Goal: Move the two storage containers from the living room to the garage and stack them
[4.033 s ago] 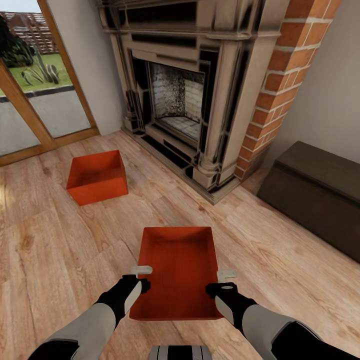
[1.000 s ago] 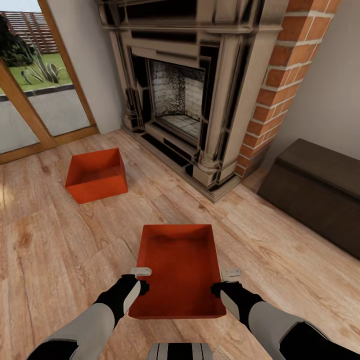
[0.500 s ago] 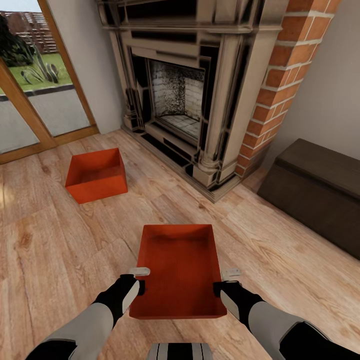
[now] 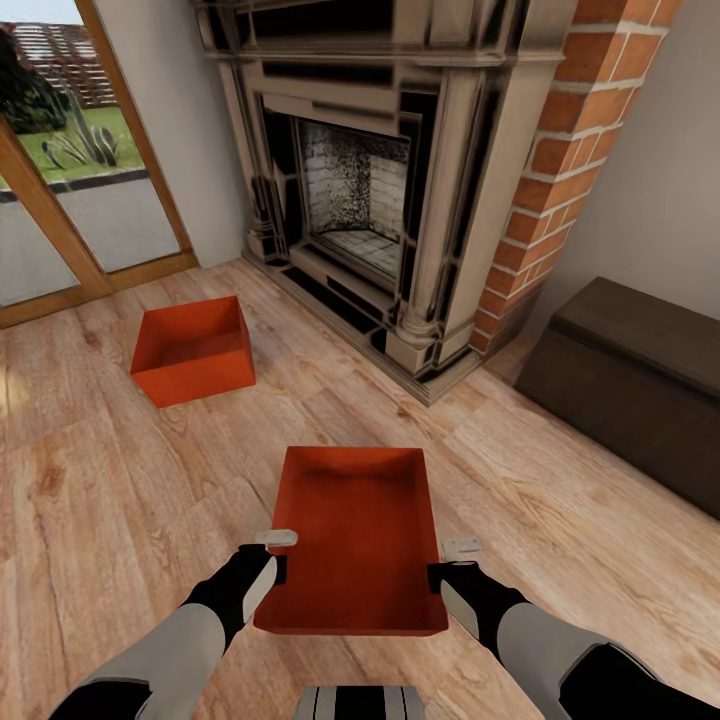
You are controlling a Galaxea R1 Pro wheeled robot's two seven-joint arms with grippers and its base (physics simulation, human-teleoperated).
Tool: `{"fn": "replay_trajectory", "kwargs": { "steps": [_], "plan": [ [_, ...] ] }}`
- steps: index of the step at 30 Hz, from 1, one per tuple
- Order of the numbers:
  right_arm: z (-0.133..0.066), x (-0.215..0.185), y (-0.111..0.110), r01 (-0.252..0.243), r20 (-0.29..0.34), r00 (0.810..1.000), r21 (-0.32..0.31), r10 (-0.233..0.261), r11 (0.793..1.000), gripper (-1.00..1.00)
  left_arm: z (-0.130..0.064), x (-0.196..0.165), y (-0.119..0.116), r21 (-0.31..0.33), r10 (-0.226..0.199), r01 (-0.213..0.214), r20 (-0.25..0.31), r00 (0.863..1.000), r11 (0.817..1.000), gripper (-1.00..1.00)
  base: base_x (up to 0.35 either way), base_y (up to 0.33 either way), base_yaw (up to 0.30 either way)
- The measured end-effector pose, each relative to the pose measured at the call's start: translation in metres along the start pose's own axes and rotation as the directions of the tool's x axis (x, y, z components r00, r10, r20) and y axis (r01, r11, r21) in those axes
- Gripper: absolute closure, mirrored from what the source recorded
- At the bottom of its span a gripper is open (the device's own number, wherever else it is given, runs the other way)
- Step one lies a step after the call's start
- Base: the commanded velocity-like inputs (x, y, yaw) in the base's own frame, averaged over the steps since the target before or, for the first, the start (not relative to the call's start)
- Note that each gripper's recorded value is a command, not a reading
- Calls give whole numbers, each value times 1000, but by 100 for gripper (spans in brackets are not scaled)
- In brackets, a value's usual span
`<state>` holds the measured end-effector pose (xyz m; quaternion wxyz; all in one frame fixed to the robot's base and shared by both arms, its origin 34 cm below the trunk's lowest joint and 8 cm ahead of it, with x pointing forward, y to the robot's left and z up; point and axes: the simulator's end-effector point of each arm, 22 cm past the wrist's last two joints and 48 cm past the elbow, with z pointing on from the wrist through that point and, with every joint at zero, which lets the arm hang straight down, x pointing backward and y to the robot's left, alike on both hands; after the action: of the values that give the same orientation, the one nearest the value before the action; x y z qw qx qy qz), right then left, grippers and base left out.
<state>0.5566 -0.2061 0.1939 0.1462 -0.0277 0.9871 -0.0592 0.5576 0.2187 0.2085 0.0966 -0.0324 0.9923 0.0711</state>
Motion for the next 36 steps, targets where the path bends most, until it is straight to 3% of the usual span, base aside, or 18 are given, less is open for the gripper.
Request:
{"fn": "replay_trajectory", "kwargs": {
  "steps": [9, 36],
  "plan": [
    [0, 0, -1, 1, 0, 1000, 1, -1, 1000, 100, 0, 0, 0, 0, -1, 1, 0, 1000, 1000, 100, 0, 0, 0],
    [-52, -35, -8, -8, 23, 1000, -1, 8, 1000, 100, -55, -25, 8, -1, 4, -4, -2, 1000, 1000, 100, 0, 0, 0]
  ]
}}
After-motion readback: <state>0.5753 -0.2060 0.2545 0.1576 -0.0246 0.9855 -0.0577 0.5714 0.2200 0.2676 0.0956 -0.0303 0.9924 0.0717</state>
